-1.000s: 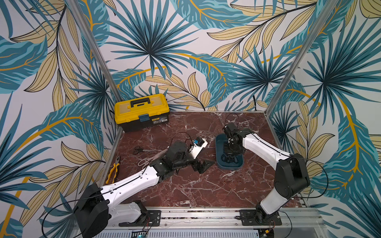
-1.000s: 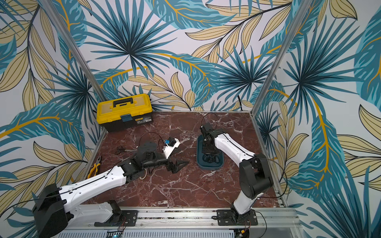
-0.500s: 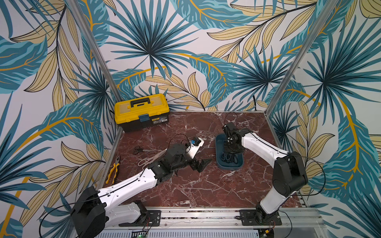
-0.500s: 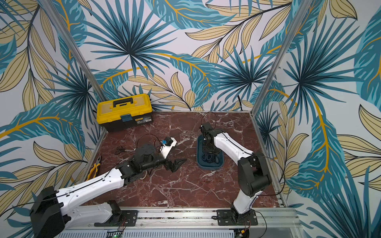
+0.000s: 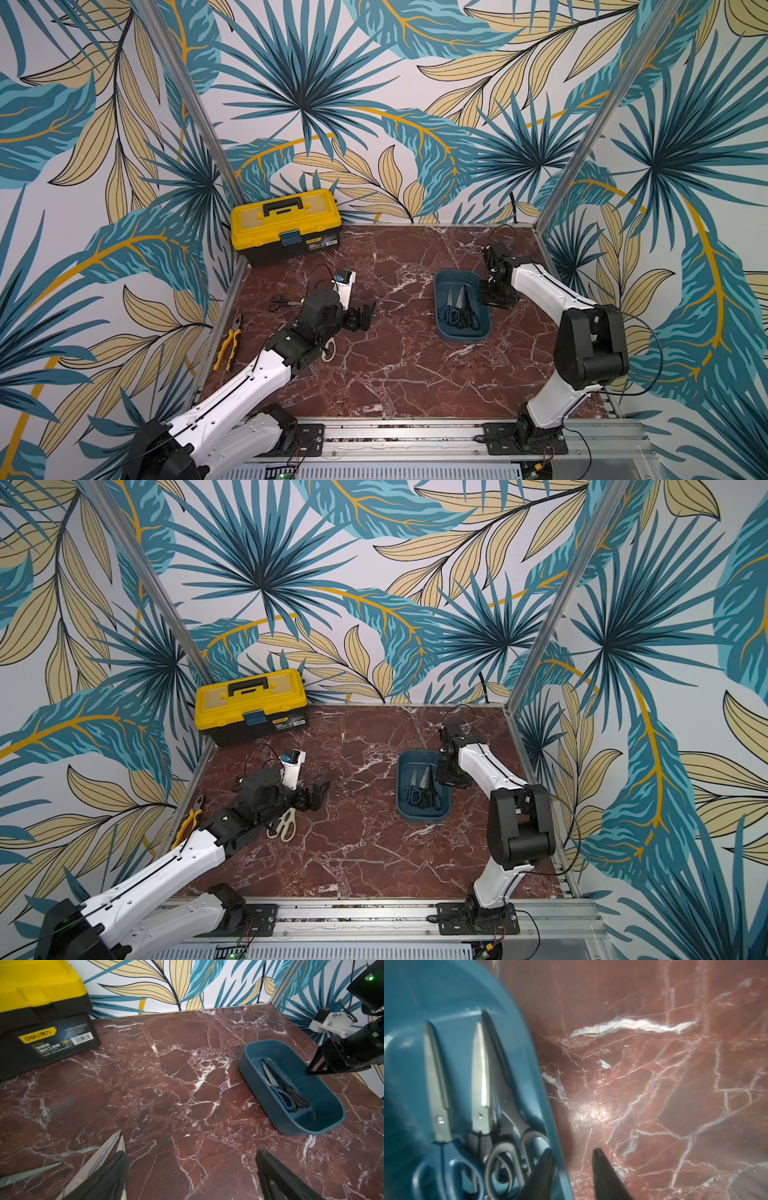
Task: Put the scissors into the storage box
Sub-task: Place the scissors in the storage box, then move the storage box to the center of the board.
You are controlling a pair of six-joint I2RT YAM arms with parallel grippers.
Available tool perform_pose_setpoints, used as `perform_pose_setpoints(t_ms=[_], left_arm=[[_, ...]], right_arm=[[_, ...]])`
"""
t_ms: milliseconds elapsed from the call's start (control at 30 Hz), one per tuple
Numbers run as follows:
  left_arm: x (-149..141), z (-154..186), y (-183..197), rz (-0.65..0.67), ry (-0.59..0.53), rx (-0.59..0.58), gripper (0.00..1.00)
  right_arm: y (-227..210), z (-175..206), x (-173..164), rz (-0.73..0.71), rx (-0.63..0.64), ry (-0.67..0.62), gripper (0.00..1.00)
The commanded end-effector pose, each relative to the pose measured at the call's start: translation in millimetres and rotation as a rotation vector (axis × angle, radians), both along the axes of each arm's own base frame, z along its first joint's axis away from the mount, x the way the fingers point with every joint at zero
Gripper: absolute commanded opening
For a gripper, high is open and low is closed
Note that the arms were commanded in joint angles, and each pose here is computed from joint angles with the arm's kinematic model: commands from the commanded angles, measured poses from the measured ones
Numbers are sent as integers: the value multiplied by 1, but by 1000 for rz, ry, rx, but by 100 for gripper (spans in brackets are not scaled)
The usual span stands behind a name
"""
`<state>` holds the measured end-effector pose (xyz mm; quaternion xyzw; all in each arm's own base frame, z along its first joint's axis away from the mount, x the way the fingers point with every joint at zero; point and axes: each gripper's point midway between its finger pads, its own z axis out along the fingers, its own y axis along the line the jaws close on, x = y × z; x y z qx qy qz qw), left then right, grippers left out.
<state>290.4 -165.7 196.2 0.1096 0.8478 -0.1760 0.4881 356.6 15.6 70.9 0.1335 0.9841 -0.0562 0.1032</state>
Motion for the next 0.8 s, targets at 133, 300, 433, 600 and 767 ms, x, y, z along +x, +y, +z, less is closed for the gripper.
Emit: perform_pose_setpoints(t_ms=[133, 300, 433, 600, 767], left_arm=[[-9, -41, 53, 202, 143, 45, 100], [-12, -56, 72, 264, 212, 31, 100], [-13, -64, 81, 295, 247, 42, 100], [-14, -69, 83, 286, 268, 45, 100], [-18, -84, 87, 307, 381, 101, 97]], right_arm=[[24, -11, 5, 91, 90, 25, 17], [46, -15, 2, 152, 87, 35, 7], [75, -16, -2, 186, 95, 34, 4], [123, -18, -4, 234, 115, 36, 4], [163, -21, -1, 248, 165, 40, 3]])
